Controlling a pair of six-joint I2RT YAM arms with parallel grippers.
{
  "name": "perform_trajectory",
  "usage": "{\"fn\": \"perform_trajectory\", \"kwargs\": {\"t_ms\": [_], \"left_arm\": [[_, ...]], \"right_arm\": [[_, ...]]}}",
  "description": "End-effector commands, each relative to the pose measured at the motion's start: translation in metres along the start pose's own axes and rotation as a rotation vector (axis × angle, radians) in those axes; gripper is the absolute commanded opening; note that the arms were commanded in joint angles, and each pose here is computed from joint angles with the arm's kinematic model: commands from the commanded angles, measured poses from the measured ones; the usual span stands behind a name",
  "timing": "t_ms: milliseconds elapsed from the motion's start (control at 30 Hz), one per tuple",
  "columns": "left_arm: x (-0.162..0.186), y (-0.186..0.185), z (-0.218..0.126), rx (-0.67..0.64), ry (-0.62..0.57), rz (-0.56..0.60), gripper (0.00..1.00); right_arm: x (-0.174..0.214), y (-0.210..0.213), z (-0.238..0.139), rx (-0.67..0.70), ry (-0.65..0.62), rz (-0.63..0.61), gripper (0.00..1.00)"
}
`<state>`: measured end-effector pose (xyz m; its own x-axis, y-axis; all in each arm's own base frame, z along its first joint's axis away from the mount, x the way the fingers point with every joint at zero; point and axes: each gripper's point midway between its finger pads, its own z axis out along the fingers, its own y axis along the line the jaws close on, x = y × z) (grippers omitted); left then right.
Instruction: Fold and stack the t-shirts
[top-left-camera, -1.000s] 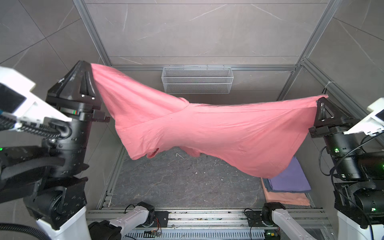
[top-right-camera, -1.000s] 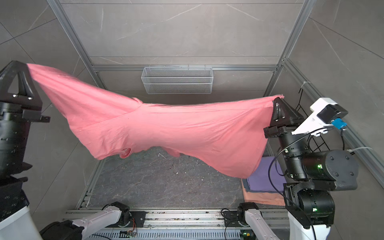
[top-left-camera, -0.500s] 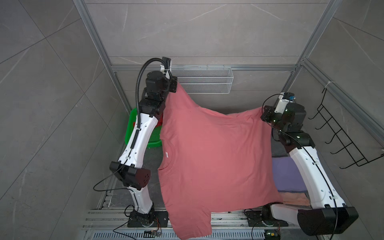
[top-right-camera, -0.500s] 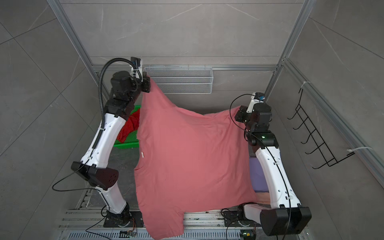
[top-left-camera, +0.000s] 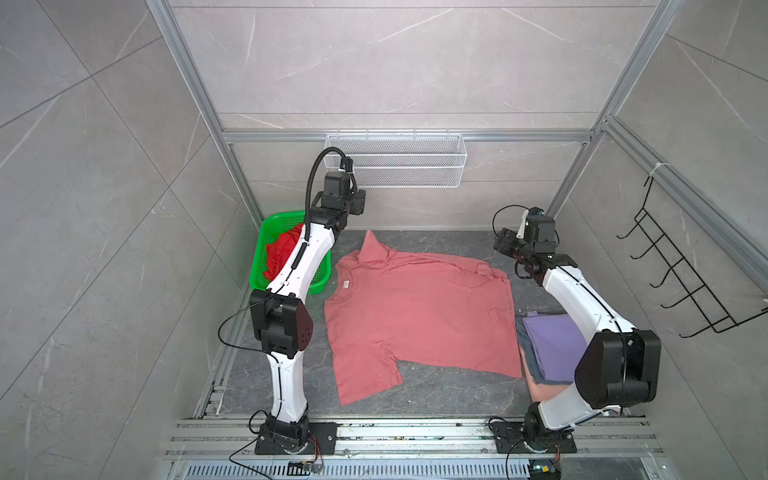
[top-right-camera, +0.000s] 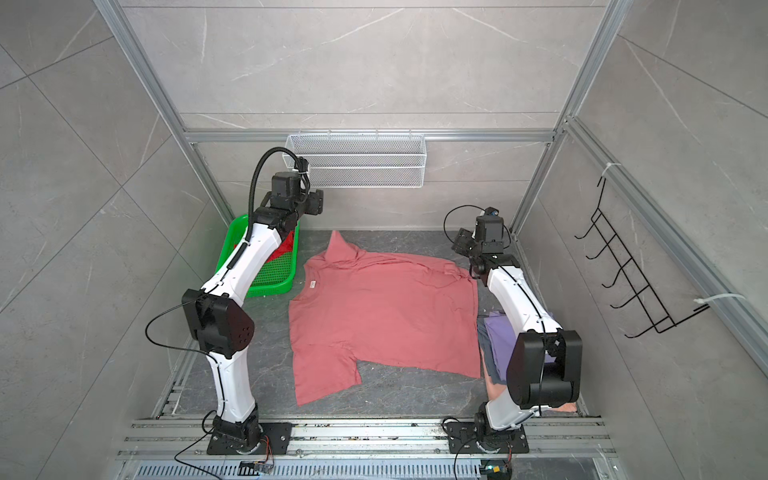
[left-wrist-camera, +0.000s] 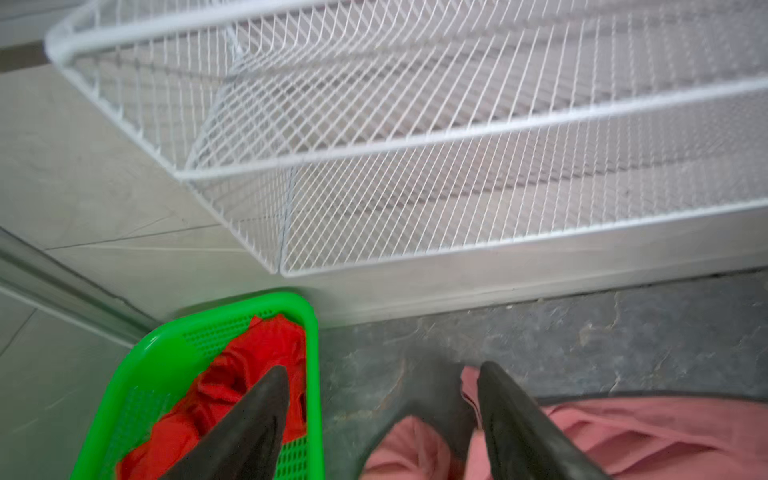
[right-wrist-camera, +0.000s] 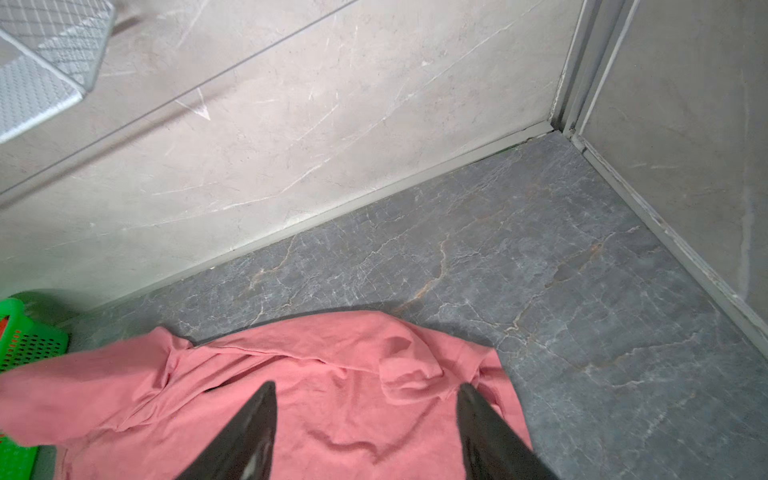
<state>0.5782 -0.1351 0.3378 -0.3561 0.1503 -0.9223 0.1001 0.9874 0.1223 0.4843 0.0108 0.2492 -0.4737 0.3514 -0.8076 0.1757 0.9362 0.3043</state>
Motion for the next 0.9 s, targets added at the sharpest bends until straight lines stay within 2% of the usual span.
{"fn": "perform_trajectory", "kwargs": {"t_ms": [0,200,433,633,867], "left_arm": [[-0.009,0.020,-0.040,-0.055,-0.025,-0.079,0.81],[0.076,0.006,-0.060,-0.004,0.180,-0.199,0.81],[0.175,-0.058,-0.054,0.182,0.403,-0.332,0.81],[0.224,-0.094,-0.017,0.230,0.531,-0.355,0.81],[0.257,-0.113,0.017,0.252,0.587,-0.412,0.80]], "right_arm": [[-0.016,0.012,-0.020,-0.058,-0.040,0.034,0.69],[0.024,0.009,-0.028,-0.093,0.052,0.127,0.69],[0.084,0.004,-0.017,-0.142,0.162,0.258,0.67],[0.127,0.003,0.008,-0.125,0.244,0.286,0.67],[0.171,0.019,0.047,-0.142,0.367,0.260,0.66]]}}
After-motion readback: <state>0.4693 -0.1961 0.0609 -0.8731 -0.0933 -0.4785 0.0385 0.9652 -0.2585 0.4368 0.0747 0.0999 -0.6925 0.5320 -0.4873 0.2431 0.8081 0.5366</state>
